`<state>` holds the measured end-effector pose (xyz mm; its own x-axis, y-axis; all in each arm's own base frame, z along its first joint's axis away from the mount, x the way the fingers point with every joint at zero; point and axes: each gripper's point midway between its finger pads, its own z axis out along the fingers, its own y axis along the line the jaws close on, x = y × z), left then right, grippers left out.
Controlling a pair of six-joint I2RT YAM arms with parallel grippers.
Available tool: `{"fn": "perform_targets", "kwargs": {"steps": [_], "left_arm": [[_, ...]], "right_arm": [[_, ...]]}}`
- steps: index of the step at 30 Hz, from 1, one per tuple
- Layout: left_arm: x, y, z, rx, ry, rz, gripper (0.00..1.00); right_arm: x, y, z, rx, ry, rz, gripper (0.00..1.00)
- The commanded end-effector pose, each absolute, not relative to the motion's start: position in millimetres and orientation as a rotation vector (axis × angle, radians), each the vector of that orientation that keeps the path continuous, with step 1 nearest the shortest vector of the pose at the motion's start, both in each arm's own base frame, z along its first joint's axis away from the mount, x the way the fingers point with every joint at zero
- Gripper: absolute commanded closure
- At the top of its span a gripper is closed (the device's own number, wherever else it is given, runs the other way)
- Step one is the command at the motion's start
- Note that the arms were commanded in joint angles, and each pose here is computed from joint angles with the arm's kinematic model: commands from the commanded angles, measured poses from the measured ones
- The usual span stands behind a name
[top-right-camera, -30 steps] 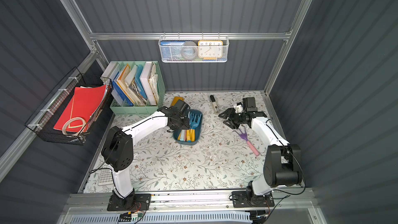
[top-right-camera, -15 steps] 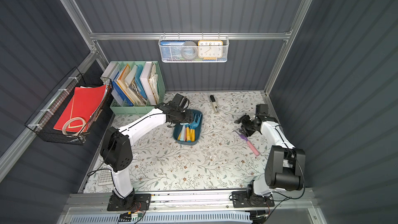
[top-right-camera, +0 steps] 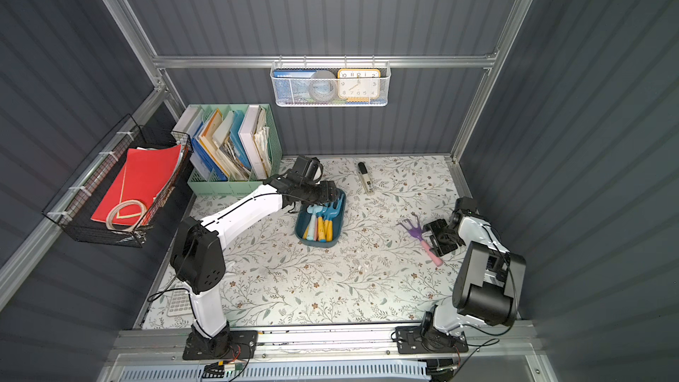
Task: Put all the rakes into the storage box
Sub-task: Pick up the rake at the center of the board.
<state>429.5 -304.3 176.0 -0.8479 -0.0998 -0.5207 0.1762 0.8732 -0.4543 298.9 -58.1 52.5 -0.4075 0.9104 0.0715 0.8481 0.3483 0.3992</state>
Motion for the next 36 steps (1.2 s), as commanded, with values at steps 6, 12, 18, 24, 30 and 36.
{"fn": "perform_targets", "kwargs": {"steps": [6,12,18,24,30,36], "left_arm": [[428.0,-312.2,180.5,0.048,2.481,-0.746,0.26],[429.3,-312.5,178.3,0.055,2.484,-0.739,0.26],[430.9,-316.0,176.3,0.072,2.491,-0.744,0.26],[431.4,-316.0,176.2,0.079,2.493,-0.738,0.27],[427.9,-311.6,176.4,0.071,2.489,-0.727,0.27],[429.4,-312.6,179.8,0.071,2.481,-0.733,0.27]], "right_arm": [[288.3,-90.9,54.6,1.559,2.445,0.279,0.34],[278.9,-66.0,38.3,1.568,2.535,0.4,0.38],[279.0,-12.2,39.0,1.372,2.736,0.559,0.38],[280.4,20.1,38.5,1.207,2.89,0.615,0.38],[267.9,27.6,38.0,0.998,3.082,0.402,0.38],[246.7,19.1,39.4,0.839,3.184,0.114,0.38]]}}
